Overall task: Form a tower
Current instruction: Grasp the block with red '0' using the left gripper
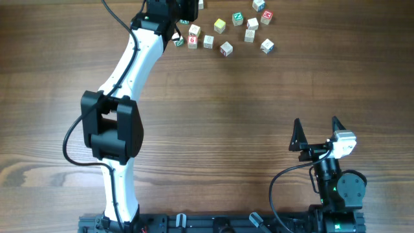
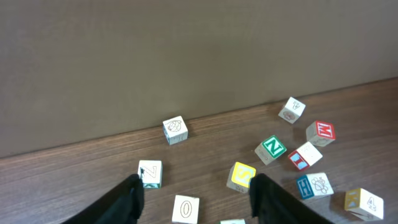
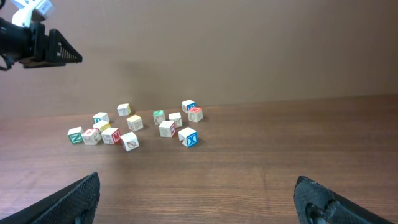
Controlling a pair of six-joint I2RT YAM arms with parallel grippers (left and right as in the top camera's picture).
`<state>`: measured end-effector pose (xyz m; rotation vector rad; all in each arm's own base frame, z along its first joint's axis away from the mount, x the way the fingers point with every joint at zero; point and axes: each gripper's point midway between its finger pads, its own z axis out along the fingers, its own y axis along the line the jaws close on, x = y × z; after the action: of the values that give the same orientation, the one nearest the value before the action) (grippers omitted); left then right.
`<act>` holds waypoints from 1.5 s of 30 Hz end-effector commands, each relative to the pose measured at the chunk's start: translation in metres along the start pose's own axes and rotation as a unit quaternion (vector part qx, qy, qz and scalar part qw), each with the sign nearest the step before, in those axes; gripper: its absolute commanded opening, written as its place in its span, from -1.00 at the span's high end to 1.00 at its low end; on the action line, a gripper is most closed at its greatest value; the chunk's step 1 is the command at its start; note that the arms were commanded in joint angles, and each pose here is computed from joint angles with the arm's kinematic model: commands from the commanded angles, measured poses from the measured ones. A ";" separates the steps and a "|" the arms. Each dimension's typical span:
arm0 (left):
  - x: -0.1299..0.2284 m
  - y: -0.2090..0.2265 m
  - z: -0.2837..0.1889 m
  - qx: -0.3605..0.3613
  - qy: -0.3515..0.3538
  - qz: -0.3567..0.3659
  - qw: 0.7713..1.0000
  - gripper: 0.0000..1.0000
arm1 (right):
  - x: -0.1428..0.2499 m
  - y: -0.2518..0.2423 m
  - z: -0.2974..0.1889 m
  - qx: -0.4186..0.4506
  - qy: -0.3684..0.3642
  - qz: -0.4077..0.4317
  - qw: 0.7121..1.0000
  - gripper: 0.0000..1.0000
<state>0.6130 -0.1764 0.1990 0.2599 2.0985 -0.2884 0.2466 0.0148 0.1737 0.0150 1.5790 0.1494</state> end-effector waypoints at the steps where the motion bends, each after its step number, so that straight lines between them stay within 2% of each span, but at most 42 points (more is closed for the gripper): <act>1: 0.008 0.006 0.008 -0.007 0.007 -0.001 1.000 -0.47 | -0.001 -0.004 0.000 0.009 -0.004 0.000 1.000 -1.00; 2: 0.011 0.007 0.013 -0.007 0.008 -0.001 1.000 -0.93 | -0.002 -0.004 0.000 0.009 -0.004 0.000 1.000 -0.99; 3: 0.019 0.008 0.021 -0.008 0.012 -0.001 1.000 -1.00 | -0.002 -0.004 0.000 0.009 -0.004 0.000 1.000 -1.00; 11: 0.097 0.008 0.072 -0.002 0.079 0.003 0.997 -1.00 | -0.001 -0.004 0.000 0.010 -0.004 0.000 1.000 -1.00; 14: 0.122 0.011 0.085 -0.003 0.102 0.001 0.995 -0.95 | -0.002 -0.004 0.000 0.009 -0.004 0.000 1.000 -0.99; 17: 0.134 0.003 0.091 0.020 0.110 -0.001 0.994 -0.80 | -0.002 -0.004 0.000 0.010 -0.004 0.000 1.000 -1.00; 21: 0.150 0.003 0.098 0.022 0.125 0.000 0.992 -0.81 | -0.002 -0.004 0.000 0.010 -0.004 0.000 1.000 -0.99; 24: 0.153 0.001 0.099 0.028 0.127 0.032 0.991 -0.74 | -0.001 -0.004 0.000 0.009 -0.004 0.000 1.000 -0.99; 29: 0.154 0.002 0.099 0.028 0.128 0.044 0.990 -0.28 | -0.002 -0.004 0.000 0.009 -0.004 0.000 1.000 -0.99; 32: 0.152 0.008 0.100 0.014 0.123 0.055 0.991 -0.38 | -0.002 -0.004 0.000 0.009 -0.004 0.000 1.000 -1.00; 35: 0.147 0.010 0.103 0.012 0.109 0.056 0.992 -0.58 | -0.002 -0.004 0.000 0.009 -0.004 0.000 1.000 -0.99; 40: 0.152 0.011 0.109 0.012 0.105 0.056 0.993 -0.61 | -0.001 -0.004 0.000 0.009 -0.004 0.000 1.000 -1.00; 42: 0.159 0.011 0.113 0.012 0.108 0.056 0.993 -0.60 | -0.001 -0.004 0.000 0.009 -0.004 0.000 1.000 -0.99; 44: 0.169 0.012 0.117 0.012 0.116 0.055 0.992 -0.46 | -0.002 -0.004 0.000 0.009 -0.004 0.000 1.000 -0.99; 45: 0.170 0.012 0.117 0.012 0.118 0.055 0.991 -0.32 | -0.002 -0.004 0.000 0.009 -0.004 0.000 1.000 -0.99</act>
<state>0.6301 -0.1940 0.0300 0.4233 2.2380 -0.2513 0.2466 0.0148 0.1737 0.0153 1.5790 0.1497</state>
